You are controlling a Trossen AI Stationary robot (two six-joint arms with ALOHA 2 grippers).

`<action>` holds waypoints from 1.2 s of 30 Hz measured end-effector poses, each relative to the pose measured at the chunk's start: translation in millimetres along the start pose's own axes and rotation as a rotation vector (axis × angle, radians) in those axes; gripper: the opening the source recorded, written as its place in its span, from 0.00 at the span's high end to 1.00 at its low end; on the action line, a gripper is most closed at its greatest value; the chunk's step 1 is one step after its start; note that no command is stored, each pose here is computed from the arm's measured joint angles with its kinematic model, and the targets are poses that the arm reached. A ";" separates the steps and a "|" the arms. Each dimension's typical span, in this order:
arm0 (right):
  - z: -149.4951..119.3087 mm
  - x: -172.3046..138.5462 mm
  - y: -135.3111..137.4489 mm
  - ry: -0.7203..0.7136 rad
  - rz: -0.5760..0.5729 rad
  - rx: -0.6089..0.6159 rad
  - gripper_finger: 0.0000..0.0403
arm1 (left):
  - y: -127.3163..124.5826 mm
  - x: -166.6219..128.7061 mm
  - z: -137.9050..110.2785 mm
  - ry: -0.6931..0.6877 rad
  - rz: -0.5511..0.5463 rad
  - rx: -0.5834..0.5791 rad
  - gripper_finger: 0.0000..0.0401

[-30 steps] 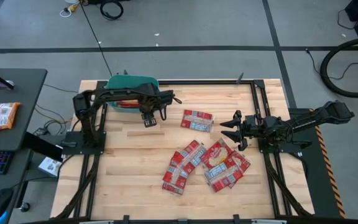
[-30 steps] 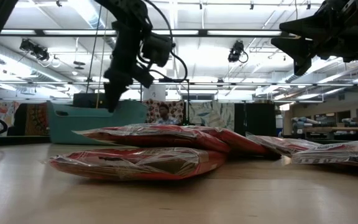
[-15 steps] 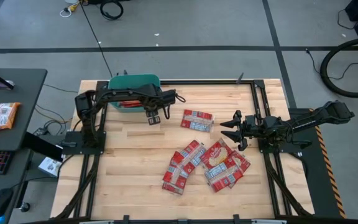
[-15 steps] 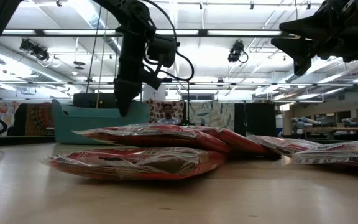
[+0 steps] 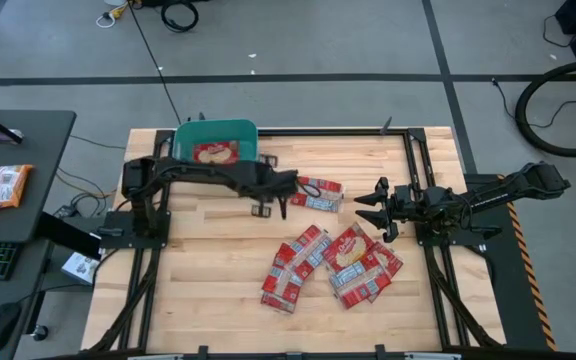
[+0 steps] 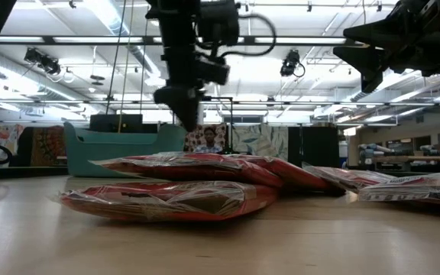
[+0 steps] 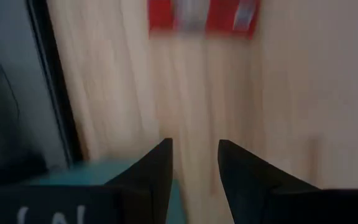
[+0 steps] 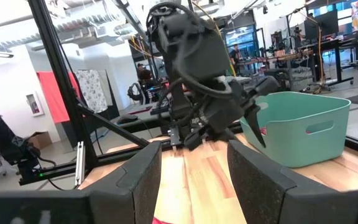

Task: Sort popcorn bags into baskets
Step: Put the popcorn sachet into the bin

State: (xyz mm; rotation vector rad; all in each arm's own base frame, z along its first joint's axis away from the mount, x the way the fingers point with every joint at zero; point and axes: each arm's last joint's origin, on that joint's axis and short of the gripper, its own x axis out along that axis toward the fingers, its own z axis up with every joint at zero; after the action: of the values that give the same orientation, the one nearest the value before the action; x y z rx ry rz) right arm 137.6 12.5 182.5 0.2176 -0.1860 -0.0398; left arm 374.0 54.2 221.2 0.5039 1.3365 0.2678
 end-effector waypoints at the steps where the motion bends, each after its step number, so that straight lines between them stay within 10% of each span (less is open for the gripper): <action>1: 0.0 0.0 0.0 0.000 0.000 0.001 0.53 | -3.3 0.4 3.8 -0.040 -0.001 0.001 0.67; 36: 2.7 -0.3 0.3 -0.026 -0.001 -0.011 0.53 | 12.0 107.1 50.2 -0.406 -0.206 -0.314 0.67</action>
State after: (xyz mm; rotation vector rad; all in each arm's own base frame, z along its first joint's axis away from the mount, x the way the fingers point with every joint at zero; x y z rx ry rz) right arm 136.9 12.3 185.1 0.2060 -0.2112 -0.0444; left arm 447.8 104.5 142.7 0.1416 0.9185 0.1874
